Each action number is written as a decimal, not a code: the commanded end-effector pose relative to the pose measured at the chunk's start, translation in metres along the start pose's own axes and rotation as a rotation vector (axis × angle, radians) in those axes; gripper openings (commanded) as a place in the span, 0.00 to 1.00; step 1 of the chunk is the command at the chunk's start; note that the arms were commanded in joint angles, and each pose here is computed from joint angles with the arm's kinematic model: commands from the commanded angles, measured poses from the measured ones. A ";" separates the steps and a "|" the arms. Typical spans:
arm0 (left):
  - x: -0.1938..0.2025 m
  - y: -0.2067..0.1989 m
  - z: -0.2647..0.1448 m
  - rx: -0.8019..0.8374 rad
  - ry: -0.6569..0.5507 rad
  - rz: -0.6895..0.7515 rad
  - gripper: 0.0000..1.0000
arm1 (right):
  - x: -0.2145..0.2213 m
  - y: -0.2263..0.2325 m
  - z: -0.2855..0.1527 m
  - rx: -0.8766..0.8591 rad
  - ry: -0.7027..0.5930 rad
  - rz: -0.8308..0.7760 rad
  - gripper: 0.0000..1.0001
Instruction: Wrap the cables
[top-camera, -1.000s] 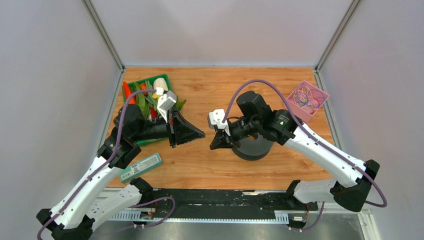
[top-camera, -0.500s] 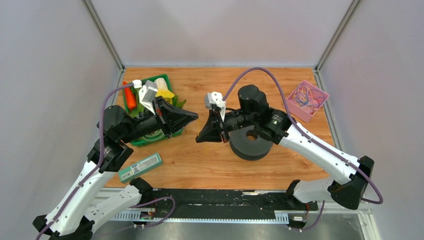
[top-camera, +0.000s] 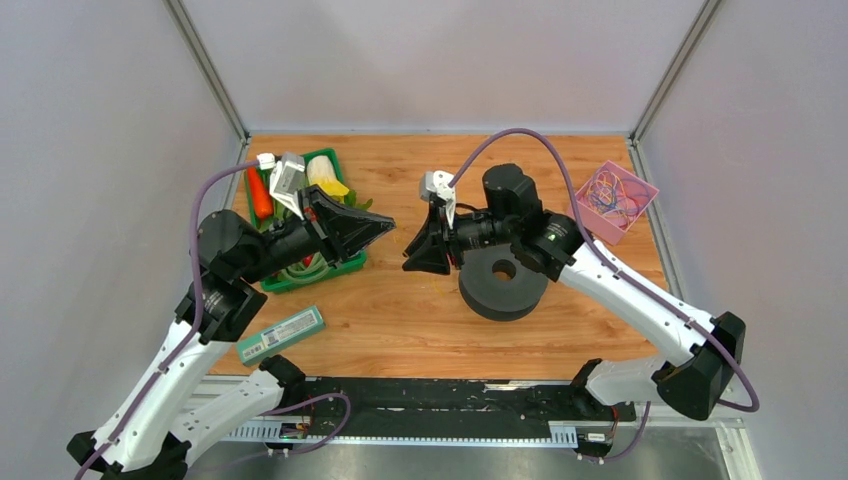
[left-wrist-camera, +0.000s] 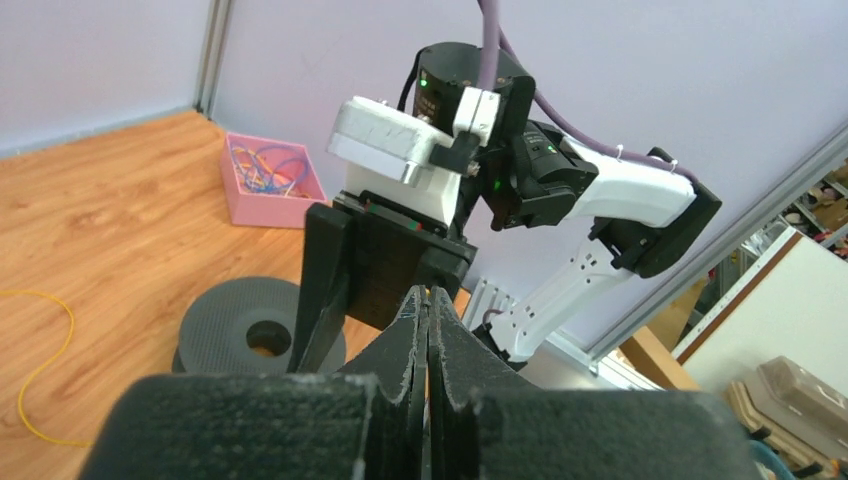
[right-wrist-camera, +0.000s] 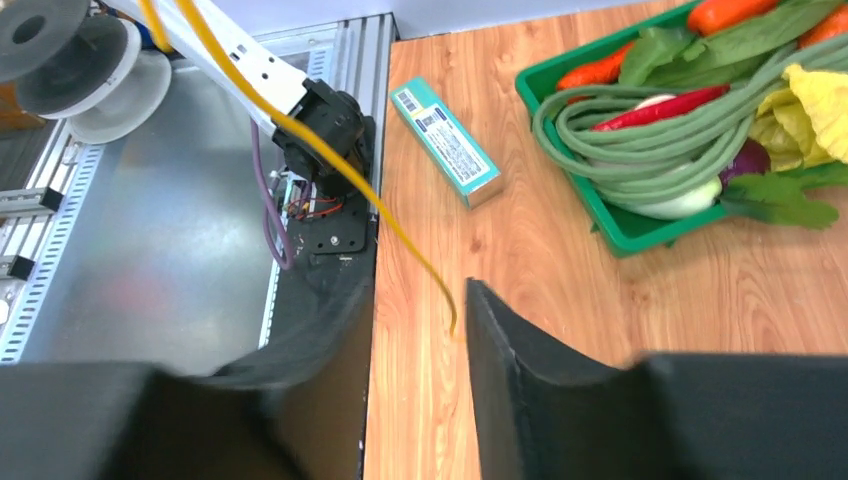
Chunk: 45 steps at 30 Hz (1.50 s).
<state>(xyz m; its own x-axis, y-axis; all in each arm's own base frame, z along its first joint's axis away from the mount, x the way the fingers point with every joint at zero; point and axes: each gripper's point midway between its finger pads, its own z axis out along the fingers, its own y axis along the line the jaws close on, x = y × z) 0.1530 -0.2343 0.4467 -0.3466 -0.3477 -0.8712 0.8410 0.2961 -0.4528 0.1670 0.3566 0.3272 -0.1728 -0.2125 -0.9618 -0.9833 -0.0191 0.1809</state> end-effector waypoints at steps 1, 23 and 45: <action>-0.023 -0.020 -0.006 0.066 -0.079 0.075 0.00 | -0.026 0.015 -0.024 0.030 -0.023 -0.136 0.50; -0.028 -0.010 0.002 0.028 -0.103 0.040 0.00 | -0.132 0.023 -0.029 0.220 -0.387 -0.306 0.57; -0.030 0.003 0.003 -0.031 -0.138 0.027 0.00 | -0.129 0.019 -0.018 0.278 -0.404 -0.299 0.29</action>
<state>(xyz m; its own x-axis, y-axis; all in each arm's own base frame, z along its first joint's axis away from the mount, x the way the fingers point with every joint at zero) 0.1652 -0.2286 0.4659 -0.2730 -0.4309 -0.8601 0.8395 0.3299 -0.4318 0.1692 0.3673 0.4406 0.1302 0.0969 -0.9867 -0.9713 0.2124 -0.1073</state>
